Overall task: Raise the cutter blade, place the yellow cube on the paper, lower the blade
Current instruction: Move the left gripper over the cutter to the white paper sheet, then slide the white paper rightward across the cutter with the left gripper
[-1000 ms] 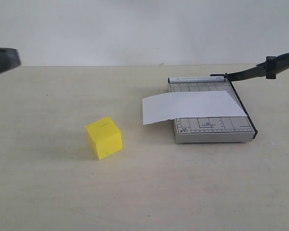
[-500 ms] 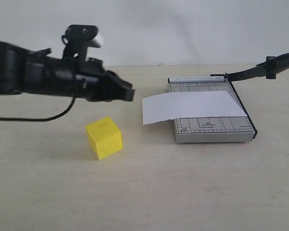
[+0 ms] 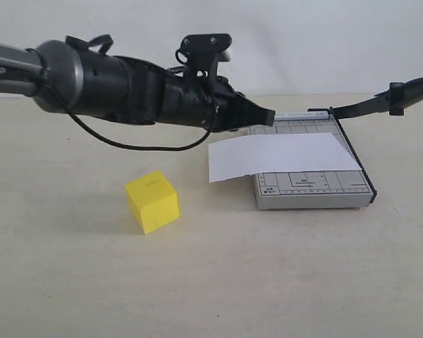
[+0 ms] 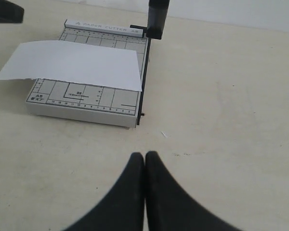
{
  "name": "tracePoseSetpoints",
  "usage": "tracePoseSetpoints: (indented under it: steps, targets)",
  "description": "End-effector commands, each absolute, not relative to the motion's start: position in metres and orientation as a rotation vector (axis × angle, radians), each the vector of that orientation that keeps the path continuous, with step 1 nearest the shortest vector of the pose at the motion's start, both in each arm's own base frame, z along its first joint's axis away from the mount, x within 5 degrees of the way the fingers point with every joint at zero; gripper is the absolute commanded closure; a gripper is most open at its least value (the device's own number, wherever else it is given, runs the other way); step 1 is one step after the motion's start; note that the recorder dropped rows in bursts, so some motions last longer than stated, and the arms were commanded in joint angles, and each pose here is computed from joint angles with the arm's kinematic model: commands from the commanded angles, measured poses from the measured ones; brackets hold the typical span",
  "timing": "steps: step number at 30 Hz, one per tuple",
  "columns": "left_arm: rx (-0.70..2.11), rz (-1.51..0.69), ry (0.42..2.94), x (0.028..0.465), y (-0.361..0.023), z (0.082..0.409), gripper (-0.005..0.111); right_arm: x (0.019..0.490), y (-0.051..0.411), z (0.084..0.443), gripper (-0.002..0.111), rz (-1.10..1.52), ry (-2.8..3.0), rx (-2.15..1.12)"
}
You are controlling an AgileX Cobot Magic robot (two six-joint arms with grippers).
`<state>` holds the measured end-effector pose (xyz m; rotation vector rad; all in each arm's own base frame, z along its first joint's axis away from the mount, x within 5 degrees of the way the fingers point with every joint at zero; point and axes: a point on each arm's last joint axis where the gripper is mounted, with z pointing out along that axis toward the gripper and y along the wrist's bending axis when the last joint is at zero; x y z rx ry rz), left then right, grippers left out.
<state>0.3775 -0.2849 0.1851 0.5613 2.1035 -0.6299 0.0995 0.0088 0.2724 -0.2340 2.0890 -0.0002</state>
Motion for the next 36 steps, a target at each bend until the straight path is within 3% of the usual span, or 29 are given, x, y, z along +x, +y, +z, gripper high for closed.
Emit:
tracePoseSetpoints:
  steps: [1, 17, 36]
  targets:
    - [0.483, -0.714, 2.166, 0.382, -0.303, 0.162, 0.102, 0.099, 0.008, 0.272, 0.109, -0.01, 2.092, -0.236]
    - [0.528, -0.742, 2.242, 0.389, -0.324, 0.104, 0.102, 0.1, 0.008, 0.273, 0.109, -0.01, 2.076, -0.23]
    - [0.575, -0.817, 2.216, 0.39, -0.358, 0.084, 0.102, 0.1, 0.008, 0.273, 0.109, -0.01, 2.076, -0.231]
